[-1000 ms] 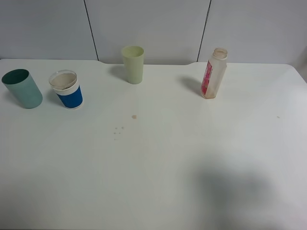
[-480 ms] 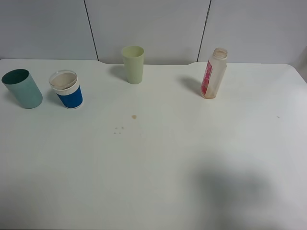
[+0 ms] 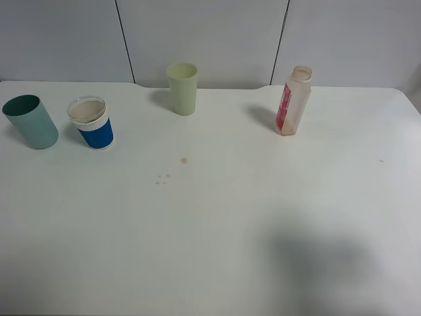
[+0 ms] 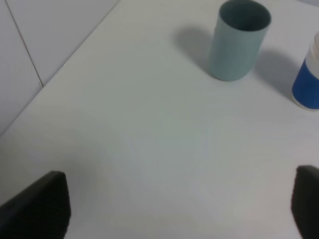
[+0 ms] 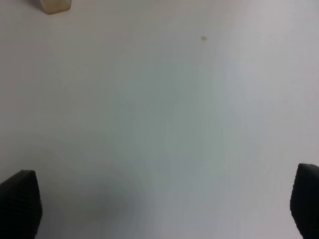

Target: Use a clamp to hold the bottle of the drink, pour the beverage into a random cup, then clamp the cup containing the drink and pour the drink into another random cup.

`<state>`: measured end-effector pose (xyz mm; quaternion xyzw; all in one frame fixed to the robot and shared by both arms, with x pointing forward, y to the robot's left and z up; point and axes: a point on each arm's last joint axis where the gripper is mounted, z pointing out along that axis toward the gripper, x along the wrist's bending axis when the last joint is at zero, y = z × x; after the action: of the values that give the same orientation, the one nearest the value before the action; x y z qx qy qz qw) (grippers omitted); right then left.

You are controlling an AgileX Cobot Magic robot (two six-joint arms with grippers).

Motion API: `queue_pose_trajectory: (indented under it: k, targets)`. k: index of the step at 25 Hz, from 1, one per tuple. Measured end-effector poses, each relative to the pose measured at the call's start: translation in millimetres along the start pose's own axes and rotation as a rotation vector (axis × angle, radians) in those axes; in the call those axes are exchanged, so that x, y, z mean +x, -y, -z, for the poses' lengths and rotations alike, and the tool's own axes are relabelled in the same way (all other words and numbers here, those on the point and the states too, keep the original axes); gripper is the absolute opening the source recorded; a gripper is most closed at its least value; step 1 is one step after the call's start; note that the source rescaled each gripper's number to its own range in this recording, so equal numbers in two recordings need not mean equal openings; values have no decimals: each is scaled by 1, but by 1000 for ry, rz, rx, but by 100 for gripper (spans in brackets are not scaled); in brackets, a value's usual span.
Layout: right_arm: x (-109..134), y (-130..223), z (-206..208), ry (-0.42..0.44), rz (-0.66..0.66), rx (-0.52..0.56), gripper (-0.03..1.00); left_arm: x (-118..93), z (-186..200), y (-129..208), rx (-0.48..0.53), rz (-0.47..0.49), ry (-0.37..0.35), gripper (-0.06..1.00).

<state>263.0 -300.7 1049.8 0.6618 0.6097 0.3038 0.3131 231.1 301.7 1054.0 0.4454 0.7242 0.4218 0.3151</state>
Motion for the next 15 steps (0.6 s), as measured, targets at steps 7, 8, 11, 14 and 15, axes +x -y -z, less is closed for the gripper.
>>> queue_pose_trajectory:
  k: [7, 8, 11, 14, 15]
  targets:
    - [0, 0, 0, 0, 0, 0, 100, -7, 0, 0, 0, -64, 74, 63]
    - [0, 0, 0, 0, 0, 0, 100, -7, 0, 0, 1, -69, 82, 63]
    - [0, 0, 0, 0, 0, 0, 100, -8, 0, 0, 0, -74, 86, 63]
    - [0, 0, 0, 0, 0, 0, 100, -8, 0, 0, 0, -74, 86, 63]
    - [0, 0, 0, 0, 0, 0, 100, -8, 0, 0, 0, -74, 86, 63]
